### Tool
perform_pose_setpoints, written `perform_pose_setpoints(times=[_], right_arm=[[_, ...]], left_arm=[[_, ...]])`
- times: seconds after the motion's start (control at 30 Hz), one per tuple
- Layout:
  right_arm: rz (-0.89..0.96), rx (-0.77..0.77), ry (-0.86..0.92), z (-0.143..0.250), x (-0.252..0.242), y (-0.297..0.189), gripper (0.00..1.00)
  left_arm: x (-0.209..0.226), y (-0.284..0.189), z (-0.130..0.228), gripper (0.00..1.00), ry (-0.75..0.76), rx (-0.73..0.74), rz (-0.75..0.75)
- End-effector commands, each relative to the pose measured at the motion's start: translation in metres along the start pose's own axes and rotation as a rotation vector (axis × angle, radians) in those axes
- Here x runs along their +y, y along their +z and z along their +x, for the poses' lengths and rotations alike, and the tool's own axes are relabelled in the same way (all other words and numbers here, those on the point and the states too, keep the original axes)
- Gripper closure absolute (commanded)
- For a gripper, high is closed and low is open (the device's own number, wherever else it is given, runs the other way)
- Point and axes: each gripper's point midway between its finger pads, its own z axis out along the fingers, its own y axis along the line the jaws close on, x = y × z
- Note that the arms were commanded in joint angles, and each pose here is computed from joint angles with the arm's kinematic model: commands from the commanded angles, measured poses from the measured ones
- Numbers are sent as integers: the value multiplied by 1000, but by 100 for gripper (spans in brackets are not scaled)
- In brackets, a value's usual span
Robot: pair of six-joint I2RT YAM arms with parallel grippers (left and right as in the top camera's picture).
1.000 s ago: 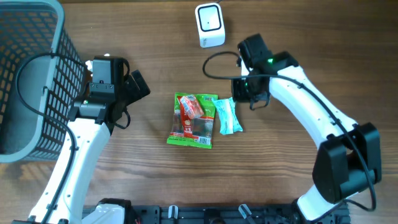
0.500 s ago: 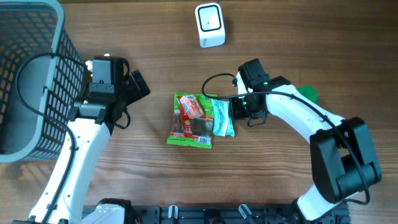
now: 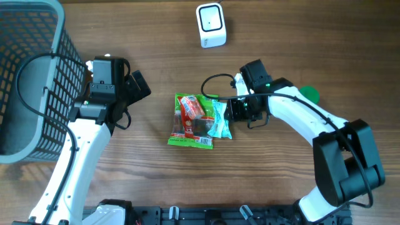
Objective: Scan the item barcode
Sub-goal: 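Grasp the light-blue packet and slide it right off the stack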
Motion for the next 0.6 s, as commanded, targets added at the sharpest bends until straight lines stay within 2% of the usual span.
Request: perform_pose_setpoints(times=[0.0,0.07,0.43,0.47,0.57], right_arm=[[-30,3,12,19,-1,15,67],[-22,-16,5,20,-6,21,96],[226,-151,66,-16,-85,-55,96],[226,-154,64,-16,-85,-55,91],[239,-152,12,-19,-85,-60,56]], left_arm=[[2,-1,-5,0,-5,-15,-7],[2,-1,-5,0,-5,-15,-7],[2,-1,-5,0,-5,-15,-7],[2,-1,-5,0,-5,-15,-7],[2,-1,-5,0,-5,-15,-7]])
